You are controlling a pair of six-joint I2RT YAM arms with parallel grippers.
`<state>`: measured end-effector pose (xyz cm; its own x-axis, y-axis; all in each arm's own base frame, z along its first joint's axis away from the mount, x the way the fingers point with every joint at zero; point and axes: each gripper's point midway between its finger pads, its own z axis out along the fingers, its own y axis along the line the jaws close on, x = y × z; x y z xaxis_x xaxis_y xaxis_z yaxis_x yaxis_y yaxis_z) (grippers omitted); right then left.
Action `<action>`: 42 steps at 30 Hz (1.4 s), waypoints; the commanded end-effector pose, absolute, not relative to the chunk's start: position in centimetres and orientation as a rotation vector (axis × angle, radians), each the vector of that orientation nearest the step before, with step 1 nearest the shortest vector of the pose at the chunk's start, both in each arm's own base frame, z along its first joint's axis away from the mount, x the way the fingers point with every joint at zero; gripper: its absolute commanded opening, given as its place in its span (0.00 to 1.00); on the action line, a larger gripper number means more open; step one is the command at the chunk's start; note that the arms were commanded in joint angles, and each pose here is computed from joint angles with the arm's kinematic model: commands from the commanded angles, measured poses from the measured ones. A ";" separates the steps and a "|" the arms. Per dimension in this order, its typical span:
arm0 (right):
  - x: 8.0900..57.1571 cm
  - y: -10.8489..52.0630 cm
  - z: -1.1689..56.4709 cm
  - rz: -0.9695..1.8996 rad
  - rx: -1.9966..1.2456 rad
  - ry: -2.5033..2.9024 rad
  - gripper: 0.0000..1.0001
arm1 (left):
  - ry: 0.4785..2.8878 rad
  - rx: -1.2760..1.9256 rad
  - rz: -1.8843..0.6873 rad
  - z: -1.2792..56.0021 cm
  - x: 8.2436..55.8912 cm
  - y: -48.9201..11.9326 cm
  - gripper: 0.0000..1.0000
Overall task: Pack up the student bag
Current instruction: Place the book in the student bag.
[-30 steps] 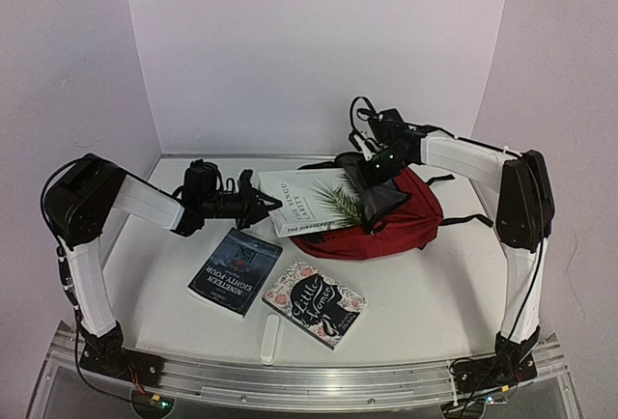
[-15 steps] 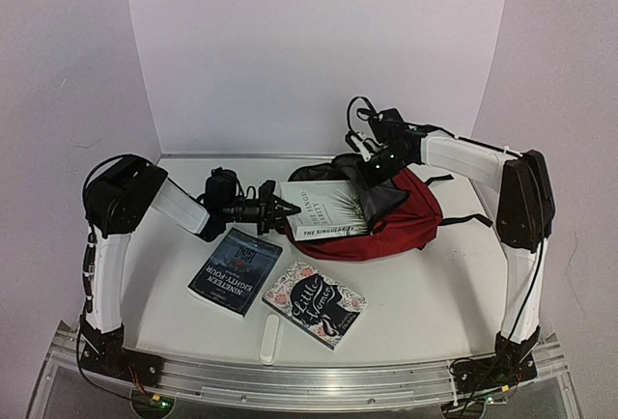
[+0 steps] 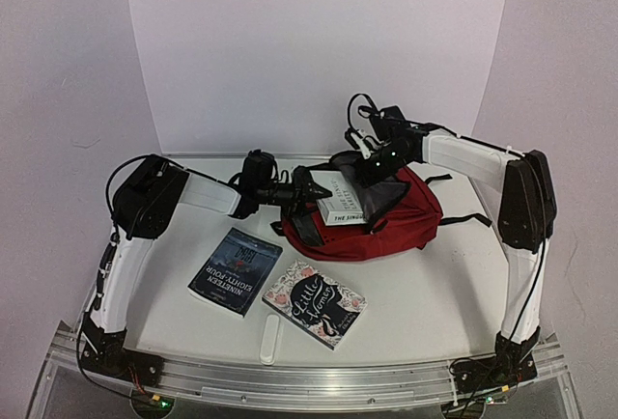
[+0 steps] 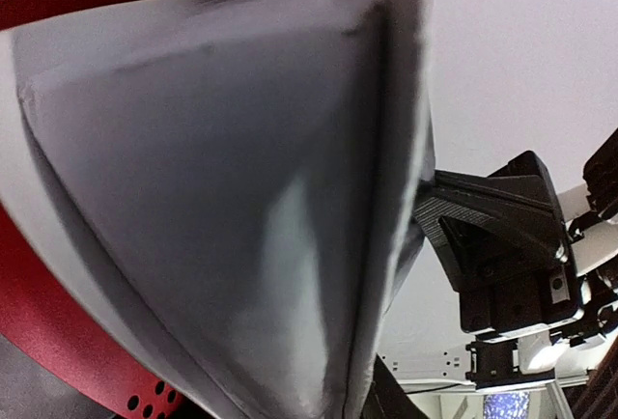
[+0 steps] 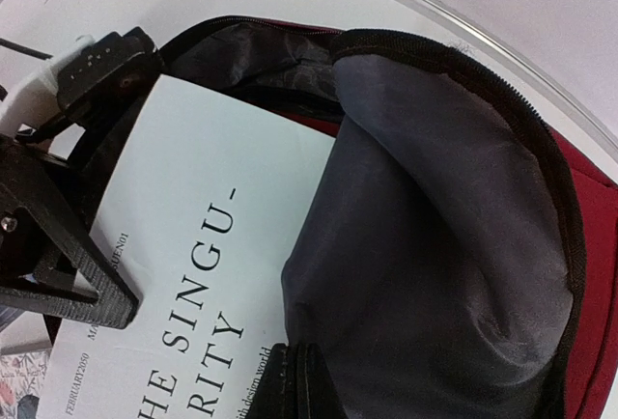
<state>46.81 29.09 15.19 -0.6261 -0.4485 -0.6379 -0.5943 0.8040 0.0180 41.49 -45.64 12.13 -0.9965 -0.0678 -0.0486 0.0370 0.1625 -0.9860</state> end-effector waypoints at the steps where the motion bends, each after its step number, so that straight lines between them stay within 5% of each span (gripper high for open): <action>1: 47.4 30.2 20.8 0.373 -0.723 2.228 0.00 | 2.308 -0.041 -1.843 13.7 42.3 -45.2 0.43; 7: 47.9 29.1 20.2 0.340 -0.685 2.252 0.00 | 2.374 -0.133 -1.595 13.8 42.1 -42.5 0.61; 17: 47.6 29.0 20.1 0.360 -0.682 2.261 0.00 | 2.497 -0.191 -1.449 12.2 41.6 -41.6 0.70; 21: 47.4 29.2 20.1 0.378 -0.686 2.262 0.00 | 2.510 -0.179 -1.439 12.0 41.2 -41.7 0.83; 33: 47.2 29.3 19.9 0.390 -0.695 2.266 0.00 | 2.595 -0.201 -1.192 12.1 39.4 -40.9 0.89; 39: 47.1 29.3 19.8 0.391 -0.697 2.268 0.00 | 2.626 -0.247 -1.048 11.3 39.5 -39.3 0.82; 42: 47.1 29.4 19.8 0.396 -0.698 2.268 0.00 | 2.621 -0.220 -1.080 11.2 39.4 -39.9 0.70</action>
